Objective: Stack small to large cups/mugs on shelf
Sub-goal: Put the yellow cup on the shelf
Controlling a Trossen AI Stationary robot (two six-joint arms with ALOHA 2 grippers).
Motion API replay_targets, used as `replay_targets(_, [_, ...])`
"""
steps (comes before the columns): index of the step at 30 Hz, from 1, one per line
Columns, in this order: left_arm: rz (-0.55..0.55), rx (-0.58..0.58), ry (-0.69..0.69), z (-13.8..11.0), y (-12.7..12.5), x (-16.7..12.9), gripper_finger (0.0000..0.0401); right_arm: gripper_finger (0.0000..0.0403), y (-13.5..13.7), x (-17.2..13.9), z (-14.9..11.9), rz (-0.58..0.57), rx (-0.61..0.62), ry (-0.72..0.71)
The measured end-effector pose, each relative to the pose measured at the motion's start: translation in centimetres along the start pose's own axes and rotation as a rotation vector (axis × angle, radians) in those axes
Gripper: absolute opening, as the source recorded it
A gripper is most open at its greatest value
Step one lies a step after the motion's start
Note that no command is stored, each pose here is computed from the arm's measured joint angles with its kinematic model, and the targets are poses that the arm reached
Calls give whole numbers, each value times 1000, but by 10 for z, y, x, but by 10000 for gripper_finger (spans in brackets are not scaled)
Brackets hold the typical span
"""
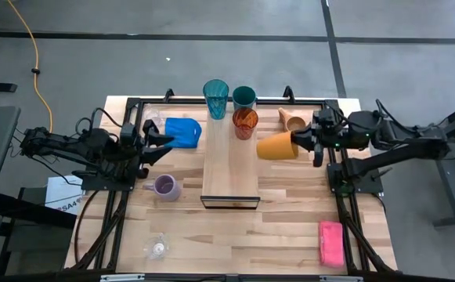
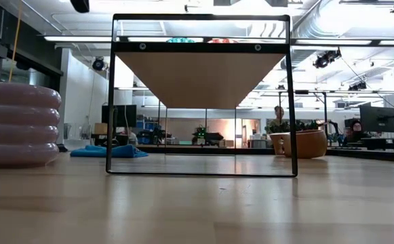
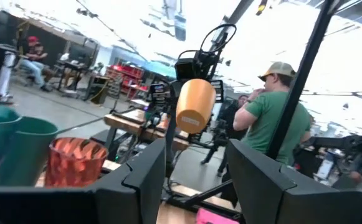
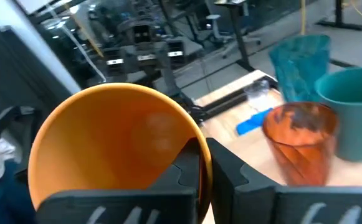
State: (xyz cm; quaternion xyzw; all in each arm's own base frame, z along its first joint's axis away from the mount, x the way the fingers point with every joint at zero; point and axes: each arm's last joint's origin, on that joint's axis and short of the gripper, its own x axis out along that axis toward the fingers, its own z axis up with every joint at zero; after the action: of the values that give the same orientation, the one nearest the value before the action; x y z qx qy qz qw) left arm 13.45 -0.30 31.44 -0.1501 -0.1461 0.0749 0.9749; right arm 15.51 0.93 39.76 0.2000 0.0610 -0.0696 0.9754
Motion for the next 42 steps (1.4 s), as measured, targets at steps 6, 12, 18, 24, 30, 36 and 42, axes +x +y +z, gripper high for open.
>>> replay_targets(6, [-23, -1, 1, 0, -1, 0, 161, 0, 2, -1, 0, -22, -18, -26])
replay_targets(12, [-19, 4, 12, -1, 0, 0, 161, 0, 2, -1, 1, -21, -16, -35])
replay_targets(18, [-15, 5, 24, -2, 0, 0, 161, 0, 3, -1, 0, -12, -11, -29])
replay_targets(24, [-15, 4, 24, -2, 0, 0, 161, 0, 27, 26, 14, 107, -8, 34])
replay_targets(30, [-13, 6, 29, -3, 0, 0, 161, 0, 75, 70, 28, 252, -144, 281])
replay_targets(36, [-4, 11, 49, -5, 1, 0, 161, 0, 111, 111, 5, 236, -203, 649])
replay_targets(42, [7, 11, 45, -4, 1, 0, 161, 0, 143, 147, -44, 139, -254, 888])
